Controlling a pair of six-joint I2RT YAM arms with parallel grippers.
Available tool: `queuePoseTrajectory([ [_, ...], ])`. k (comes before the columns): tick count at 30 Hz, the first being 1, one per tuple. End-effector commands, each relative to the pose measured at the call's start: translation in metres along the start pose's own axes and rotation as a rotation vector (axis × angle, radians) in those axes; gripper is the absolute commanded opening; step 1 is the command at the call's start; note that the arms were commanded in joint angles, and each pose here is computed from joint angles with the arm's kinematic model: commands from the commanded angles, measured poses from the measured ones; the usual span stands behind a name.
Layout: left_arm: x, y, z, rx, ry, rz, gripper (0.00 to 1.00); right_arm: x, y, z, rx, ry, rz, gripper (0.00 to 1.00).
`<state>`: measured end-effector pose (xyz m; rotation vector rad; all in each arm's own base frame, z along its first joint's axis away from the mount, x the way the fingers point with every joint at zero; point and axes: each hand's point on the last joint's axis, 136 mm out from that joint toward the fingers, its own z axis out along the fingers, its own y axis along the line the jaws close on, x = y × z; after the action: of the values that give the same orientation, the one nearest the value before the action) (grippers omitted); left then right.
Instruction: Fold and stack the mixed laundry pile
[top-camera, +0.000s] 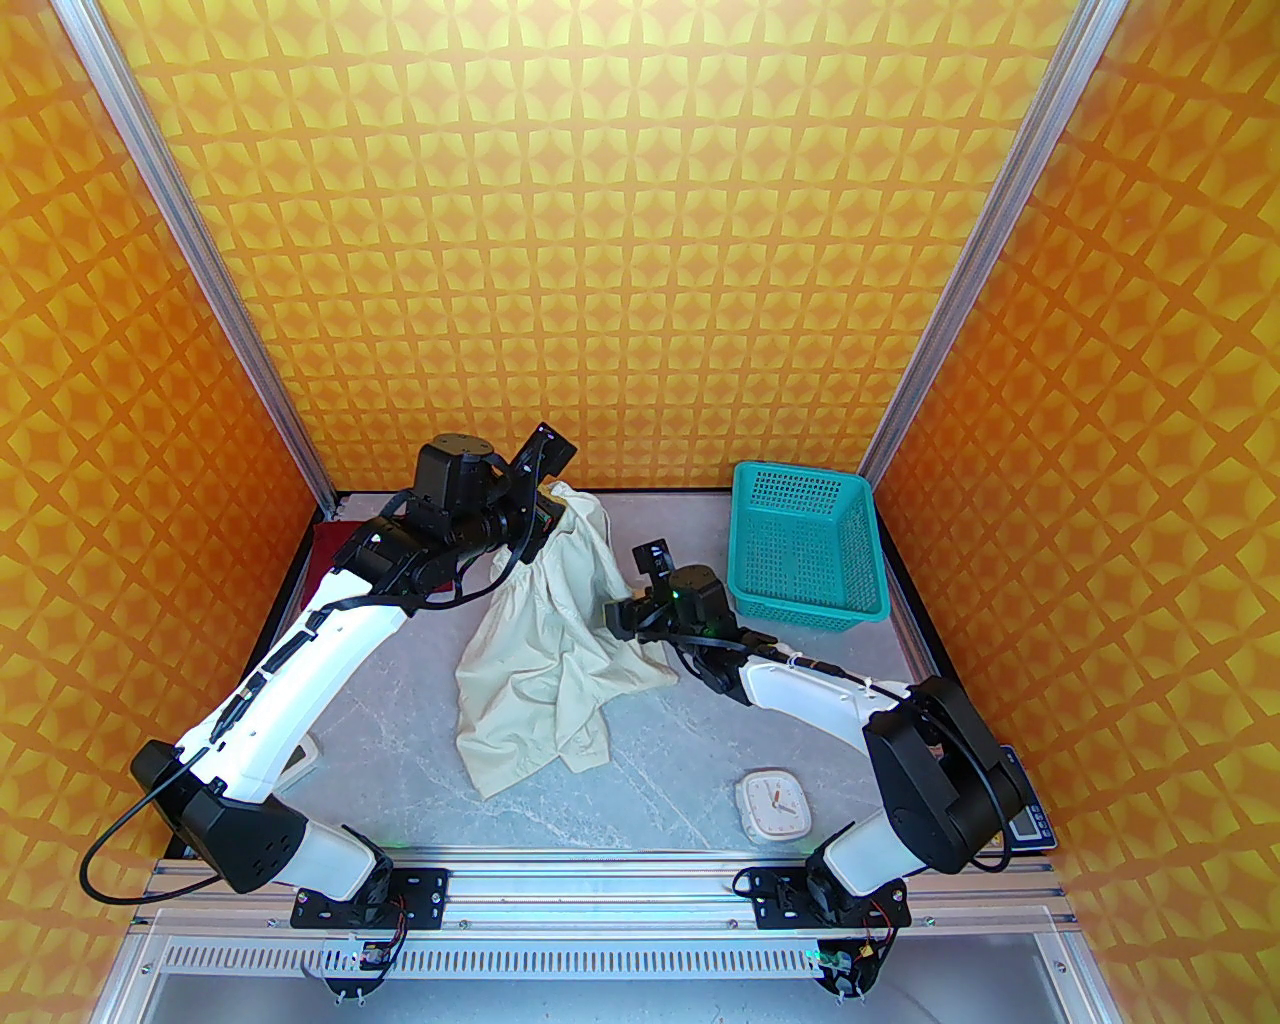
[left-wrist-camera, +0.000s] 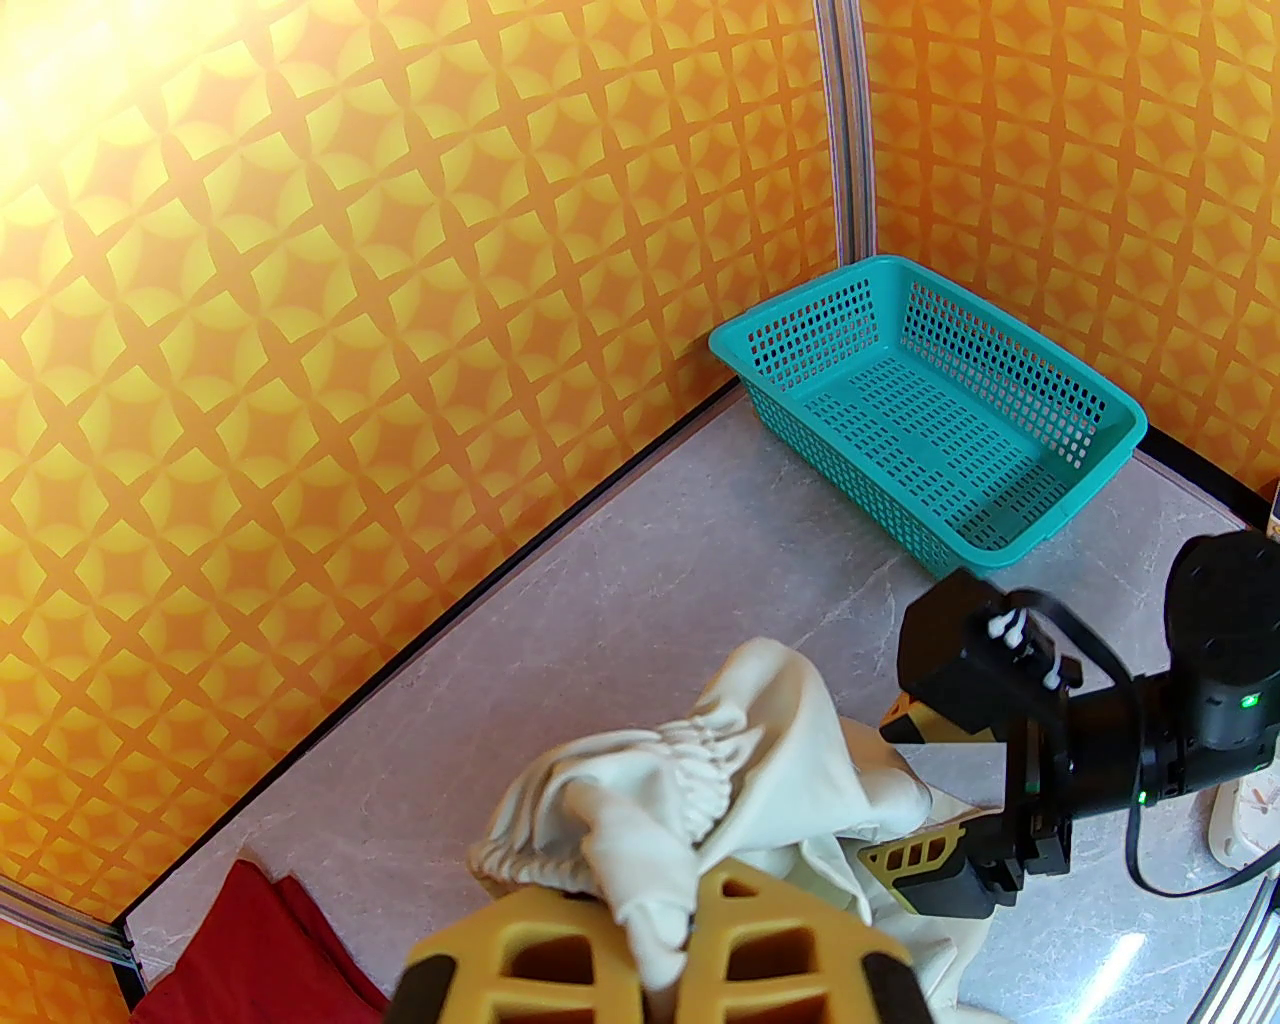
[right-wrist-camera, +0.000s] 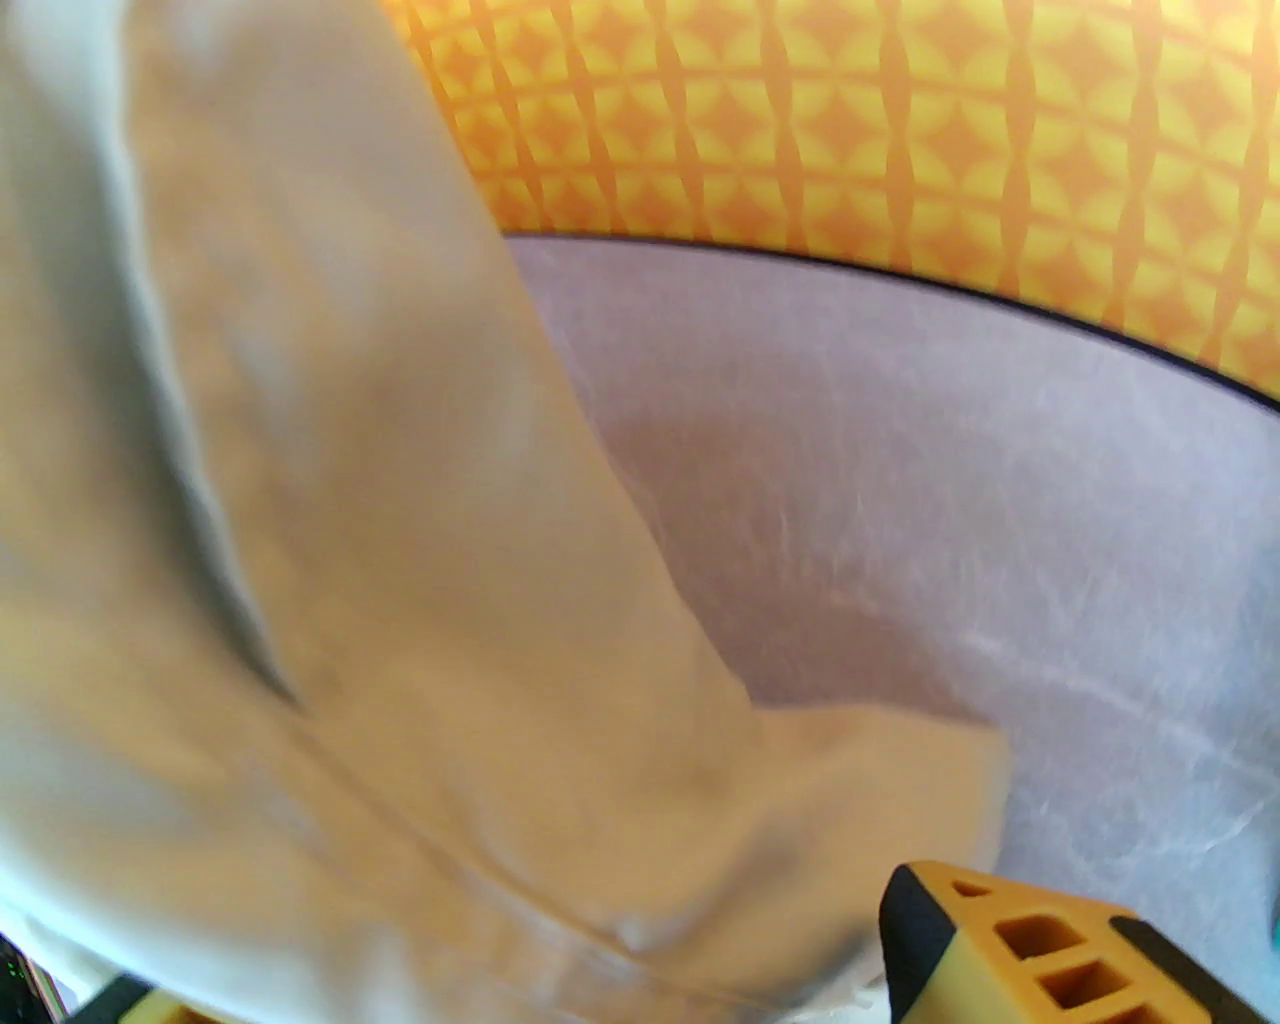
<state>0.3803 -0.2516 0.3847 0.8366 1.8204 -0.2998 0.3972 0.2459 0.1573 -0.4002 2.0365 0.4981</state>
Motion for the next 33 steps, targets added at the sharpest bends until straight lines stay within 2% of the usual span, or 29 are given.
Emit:
queuePoseTrajectory([
  [1,-0.014,0.006,-0.017,-0.030,-0.047,-0.011,0.00,0.006,-0.024,0.012,0.150,0.046,0.038,0.69],
  [4,-0.015,0.007,-0.020,-0.032,-0.051,-0.005,0.00,0.029,-0.050,0.021,0.241,0.111,0.087,0.62],
  [7,-0.015,0.008,-0.024,-0.037,-0.054,-0.006,0.00,0.049,-0.064,0.027,0.237,0.131,0.150,0.54],
  [9,-0.016,0.010,-0.026,-0.041,-0.056,-0.006,0.00,0.050,-0.066,0.030,0.219,0.126,0.148,0.44],
  [14,-0.019,0.011,-0.030,-0.043,-0.064,-0.005,0.00,0.012,-0.059,0.027,0.187,0.093,0.049,0.12],
  [16,-0.024,0.010,-0.037,-0.047,-0.083,0.001,0.00,-0.010,-0.060,0.015,0.214,0.073,0.006,0.01],
  [17,-0.028,0.011,-0.043,-0.053,-0.101,0.005,0.00,-0.022,-0.060,0.006,0.226,0.058,-0.017,0.00],
  [21,-0.051,0.011,-0.084,-0.084,-0.222,0.028,0.00,-0.073,-0.053,-0.049,0.255,-0.020,-0.085,0.00],
  [25,-0.075,0.000,-0.148,-0.103,-0.371,0.082,0.00,-0.131,-0.037,-0.137,0.270,-0.150,-0.141,0.00],
  [29,-0.091,-0.030,-0.221,-0.062,-0.517,0.180,0.00,-0.181,-0.014,-0.232,0.246,-0.252,-0.193,0.00],
  [33,-0.097,-0.048,-0.270,-0.022,-0.615,0.224,0.00,-0.206,0.001,-0.298,0.233,-0.303,-0.215,0.00],
])
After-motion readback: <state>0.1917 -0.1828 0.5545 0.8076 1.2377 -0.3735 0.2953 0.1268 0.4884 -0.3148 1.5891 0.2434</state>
